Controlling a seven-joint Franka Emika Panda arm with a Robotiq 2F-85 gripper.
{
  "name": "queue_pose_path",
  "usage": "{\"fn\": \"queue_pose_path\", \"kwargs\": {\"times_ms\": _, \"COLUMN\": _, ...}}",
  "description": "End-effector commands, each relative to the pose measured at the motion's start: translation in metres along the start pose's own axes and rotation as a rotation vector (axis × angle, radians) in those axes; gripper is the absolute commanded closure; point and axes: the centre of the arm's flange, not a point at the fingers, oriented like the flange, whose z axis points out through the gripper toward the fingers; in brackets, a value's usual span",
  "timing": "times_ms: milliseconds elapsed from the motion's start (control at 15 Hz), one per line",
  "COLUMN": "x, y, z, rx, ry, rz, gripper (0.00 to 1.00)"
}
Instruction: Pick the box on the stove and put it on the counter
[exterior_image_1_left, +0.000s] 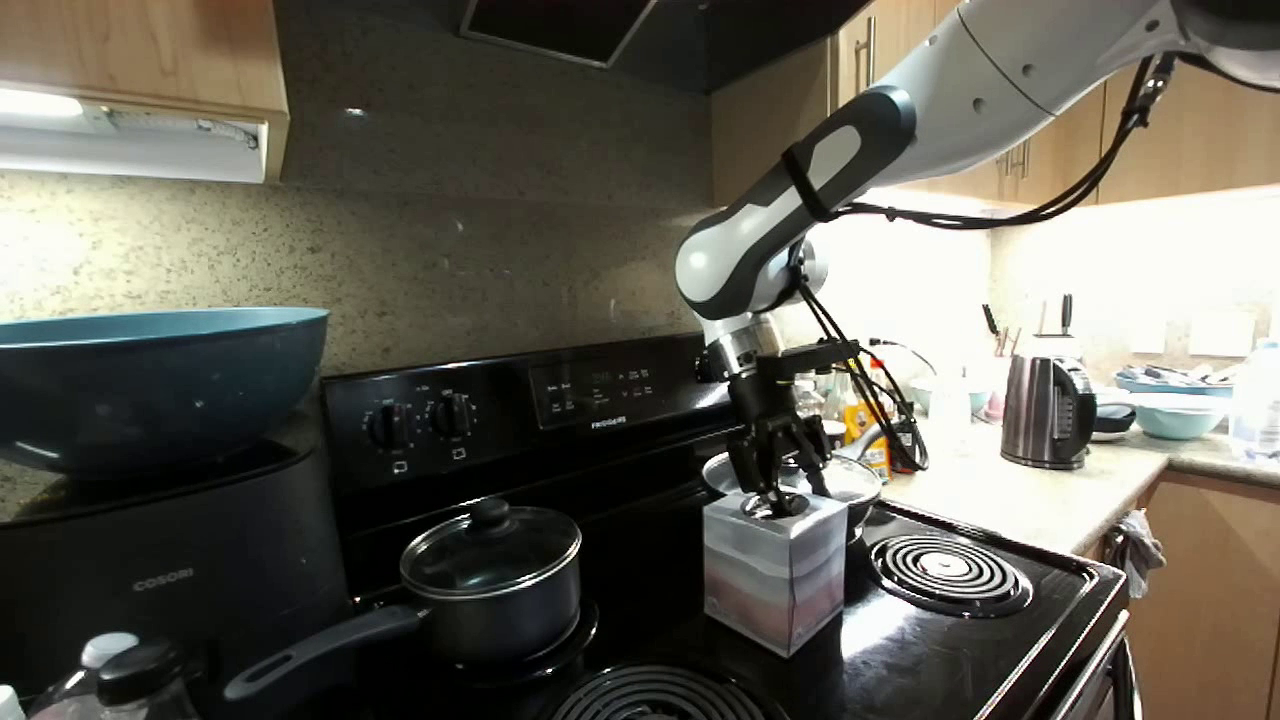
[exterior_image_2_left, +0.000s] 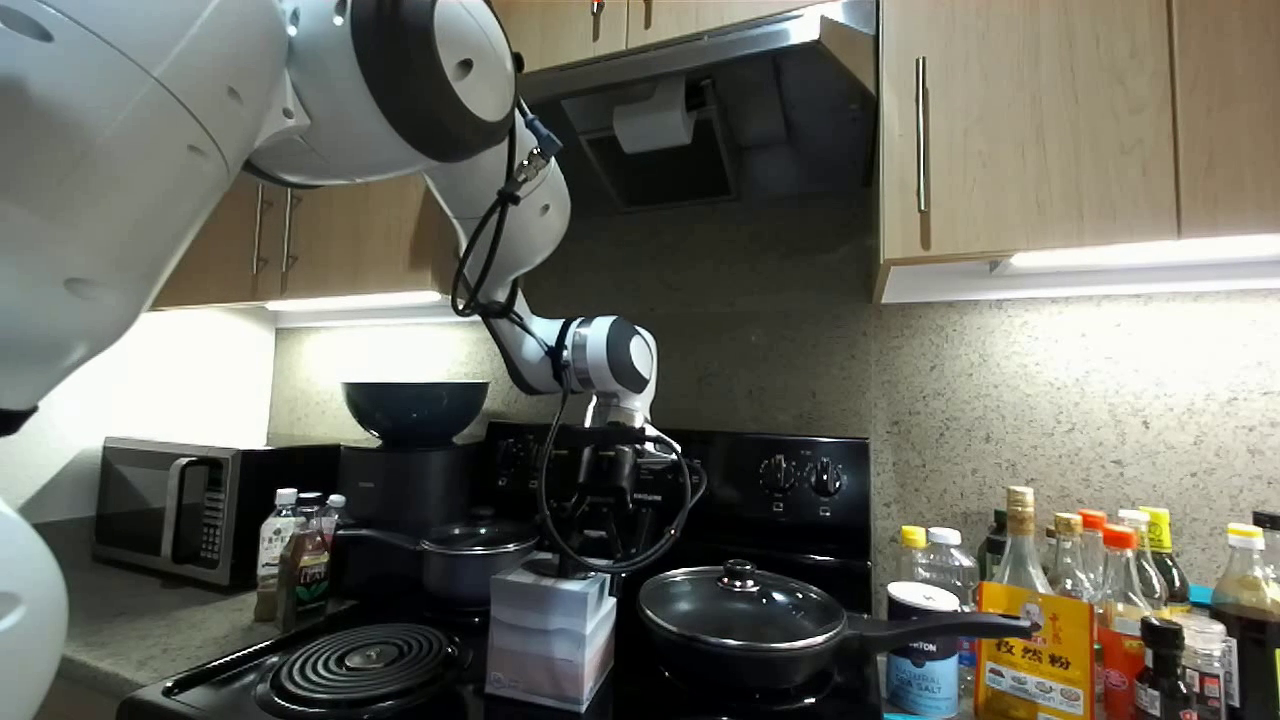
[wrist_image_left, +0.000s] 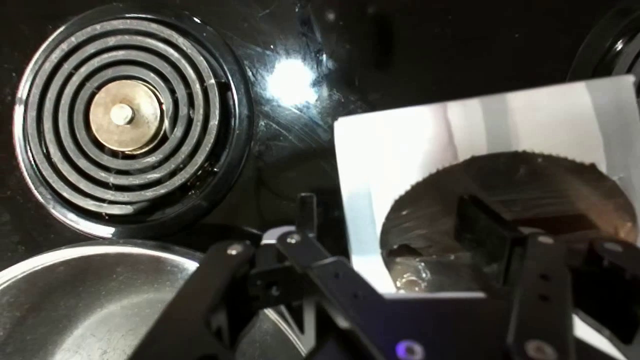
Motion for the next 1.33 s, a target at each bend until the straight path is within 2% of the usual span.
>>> {"fn": "queue_pose_path", "kwargs": {"times_ms": 0, "x": 0.011, "y": 0.003, "z": -0.005, "rx": 0.002, "ry": -0.033, "rz": 0.050, "gripper": 0.58}}
{"fn": "queue_pose_path", "kwargs": {"times_ms": 200, "x": 0.012, "y": 0.008, "z": -0.010, "rx": 0.016, "ry": -0.044, "rz": 0.067, "gripper": 0.78}}
{"fn": "queue_pose_path", "kwargs": {"times_ms": 400, "x": 0.013, "y": 0.014, "z": -0.015, "rx": 0.029, "ry": -0.055, "rz": 0.079, "gripper": 0.95}}
{"fn": "queue_pose_path", "kwargs": {"times_ms": 467, "x": 0.012, "y": 0.016, "z": -0.016, "rx": 0.032, "ry": -0.055, "rz": 0.081, "gripper": 0.98}}
{"fn": "queue_pose_path", "kwargs": {"times_ms": 867, "x": -0.008, "y": 0.026, "z": -0.034, "rx": 0.063, "ry": -0.026, "rz": 0.118, "gripper": 0.96}}
{"fn": "queue_pose_path", "kwargs": {"times_ms": 1067, "x": -0.031, "y": 0.049, "z": -0.058, "rx": 0.061, "ry": 0.014, "rz": 0.188, "gripper": 0.96}}
{"fn": "queue_pose_path", "kwargs": {"times_ms": 1267, "x": -0.060, "y": 0.086, "z": -0.081, "rx": 0.083, "ry": 0.067, "rz": 0.287, "gripper": 0.96}}
